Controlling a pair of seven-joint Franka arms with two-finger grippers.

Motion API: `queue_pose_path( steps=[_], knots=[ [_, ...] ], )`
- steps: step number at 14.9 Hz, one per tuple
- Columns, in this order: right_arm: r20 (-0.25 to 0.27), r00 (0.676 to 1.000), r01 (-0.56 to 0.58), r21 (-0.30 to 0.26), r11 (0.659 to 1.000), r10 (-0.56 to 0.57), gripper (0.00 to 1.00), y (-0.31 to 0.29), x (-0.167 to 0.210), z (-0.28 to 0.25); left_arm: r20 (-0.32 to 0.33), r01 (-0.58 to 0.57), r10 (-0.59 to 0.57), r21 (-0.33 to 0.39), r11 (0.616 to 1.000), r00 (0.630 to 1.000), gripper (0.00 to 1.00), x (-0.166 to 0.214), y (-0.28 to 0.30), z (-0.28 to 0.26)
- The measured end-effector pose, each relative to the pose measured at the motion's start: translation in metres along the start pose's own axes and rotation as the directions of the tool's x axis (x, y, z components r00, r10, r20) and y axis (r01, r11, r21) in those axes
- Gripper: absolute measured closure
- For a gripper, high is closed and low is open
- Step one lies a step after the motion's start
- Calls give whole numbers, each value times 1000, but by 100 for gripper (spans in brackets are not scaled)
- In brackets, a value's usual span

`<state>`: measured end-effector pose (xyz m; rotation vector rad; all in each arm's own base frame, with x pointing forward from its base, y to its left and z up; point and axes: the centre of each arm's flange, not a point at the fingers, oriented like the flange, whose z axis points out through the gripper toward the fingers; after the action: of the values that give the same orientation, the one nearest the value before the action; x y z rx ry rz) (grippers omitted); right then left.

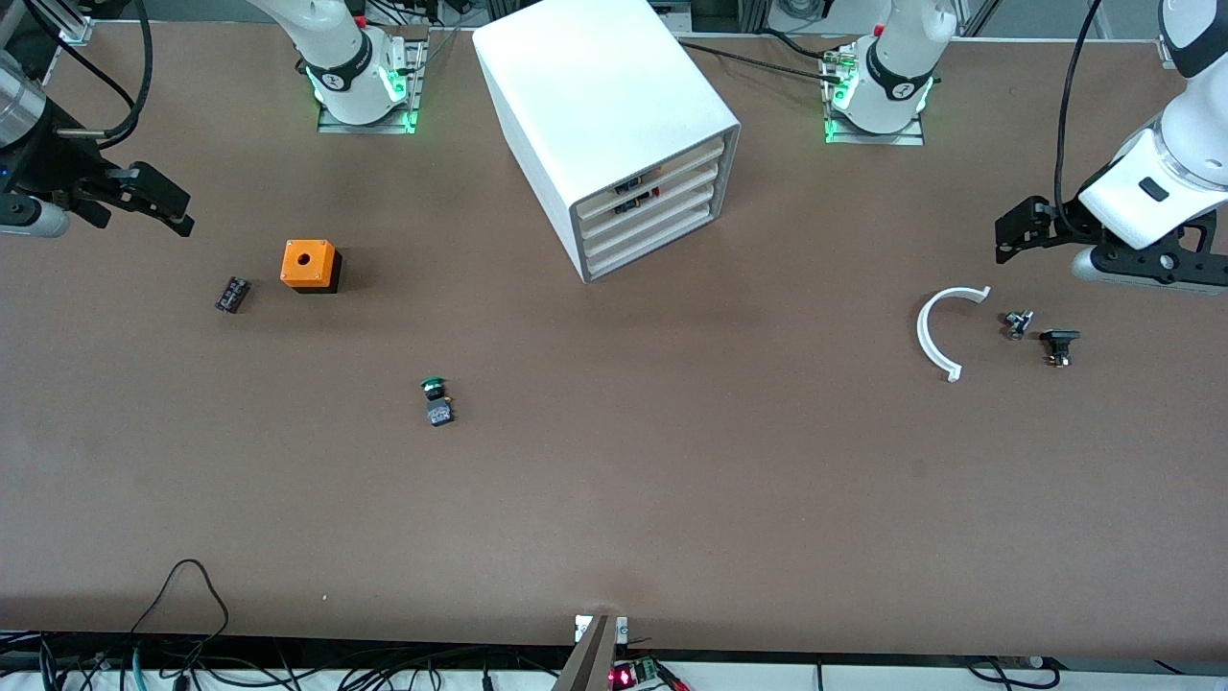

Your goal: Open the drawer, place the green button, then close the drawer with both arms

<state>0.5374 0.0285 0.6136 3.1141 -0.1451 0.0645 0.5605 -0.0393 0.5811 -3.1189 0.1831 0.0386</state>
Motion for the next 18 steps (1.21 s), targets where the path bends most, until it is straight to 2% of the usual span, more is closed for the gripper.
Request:
queue_pose_path(
  steps=[12,15,18],
  knots=[
    [3,1000,0,-1,1000,0,0,0,0,0,16,-9,9,-6,1000,1000,0,-1,6,2],
    [9,1000,3,-1,1000,-3,0,-2,0,3,77,-29,36,-87,996,996,0,-5,29,11],
    [40,999,11,30,1000,-12,0,-15,9,23,199,-44,94,-241,969,975,0,-15,66,25]
  ],
)
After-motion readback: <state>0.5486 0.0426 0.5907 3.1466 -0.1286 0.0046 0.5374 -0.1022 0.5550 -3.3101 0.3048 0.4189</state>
